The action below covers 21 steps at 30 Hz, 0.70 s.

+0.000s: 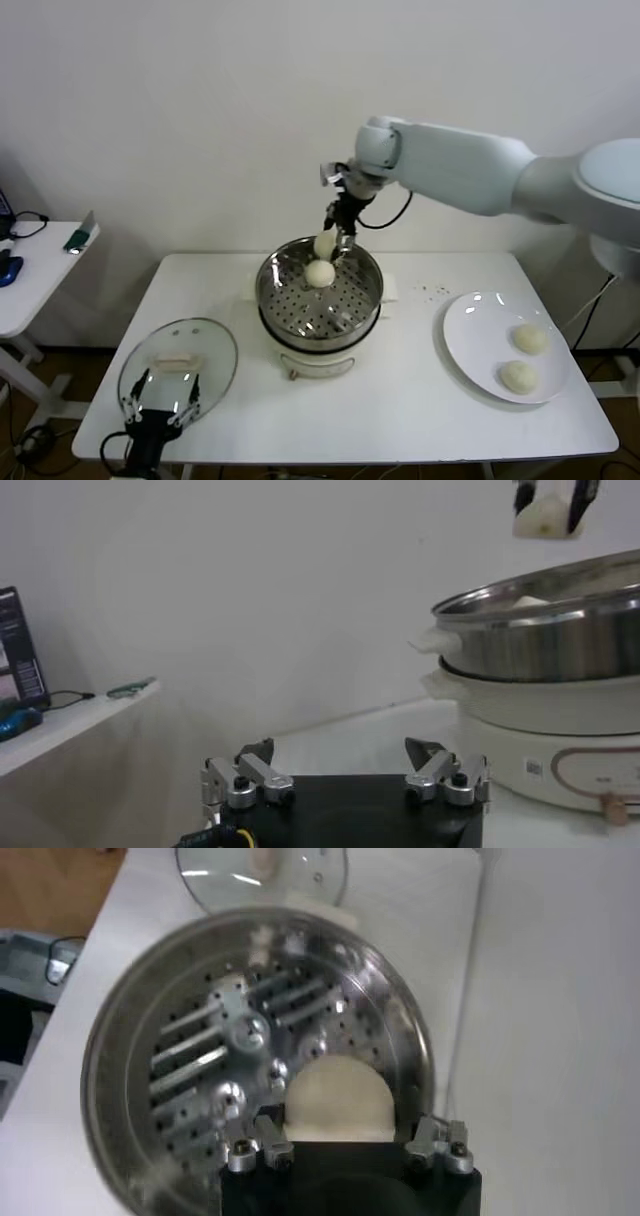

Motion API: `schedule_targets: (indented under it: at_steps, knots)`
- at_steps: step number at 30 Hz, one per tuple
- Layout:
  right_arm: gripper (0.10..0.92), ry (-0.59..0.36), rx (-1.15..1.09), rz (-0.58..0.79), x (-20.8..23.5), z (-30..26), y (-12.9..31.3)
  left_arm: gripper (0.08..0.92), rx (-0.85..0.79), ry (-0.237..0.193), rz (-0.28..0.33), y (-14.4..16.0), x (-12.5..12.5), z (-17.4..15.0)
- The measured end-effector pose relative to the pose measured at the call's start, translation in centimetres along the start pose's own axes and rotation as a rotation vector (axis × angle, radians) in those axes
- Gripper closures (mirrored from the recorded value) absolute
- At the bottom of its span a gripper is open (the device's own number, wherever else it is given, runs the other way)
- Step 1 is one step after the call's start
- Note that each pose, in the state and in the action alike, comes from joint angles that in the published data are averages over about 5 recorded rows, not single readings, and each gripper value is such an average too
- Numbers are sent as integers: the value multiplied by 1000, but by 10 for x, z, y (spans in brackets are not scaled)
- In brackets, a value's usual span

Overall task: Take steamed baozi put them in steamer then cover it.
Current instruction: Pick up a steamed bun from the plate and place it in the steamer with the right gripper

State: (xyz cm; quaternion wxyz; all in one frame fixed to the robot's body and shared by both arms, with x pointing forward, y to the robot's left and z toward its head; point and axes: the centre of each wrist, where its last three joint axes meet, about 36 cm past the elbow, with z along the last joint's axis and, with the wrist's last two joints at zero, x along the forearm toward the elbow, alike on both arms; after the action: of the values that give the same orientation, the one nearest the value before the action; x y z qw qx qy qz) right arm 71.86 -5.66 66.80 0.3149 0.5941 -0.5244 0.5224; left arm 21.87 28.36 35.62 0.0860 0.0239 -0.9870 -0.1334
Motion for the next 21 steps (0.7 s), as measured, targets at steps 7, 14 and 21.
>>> schedule_targets:
  at_steps: [7, 14, 21]
  knots:
    - [311, -6, 33, -55, -44, -29, 9, 177, -1, -5, 4, -3, -2, -2]
    - [310, -4, 48, -95, -75, -41, 17, 177, 3, 4, -1, 0, -4, 0]
    - [310, 0, 47, -106, -92, -42, 20, 177, 8, 15, -5, 2, -4, 4]
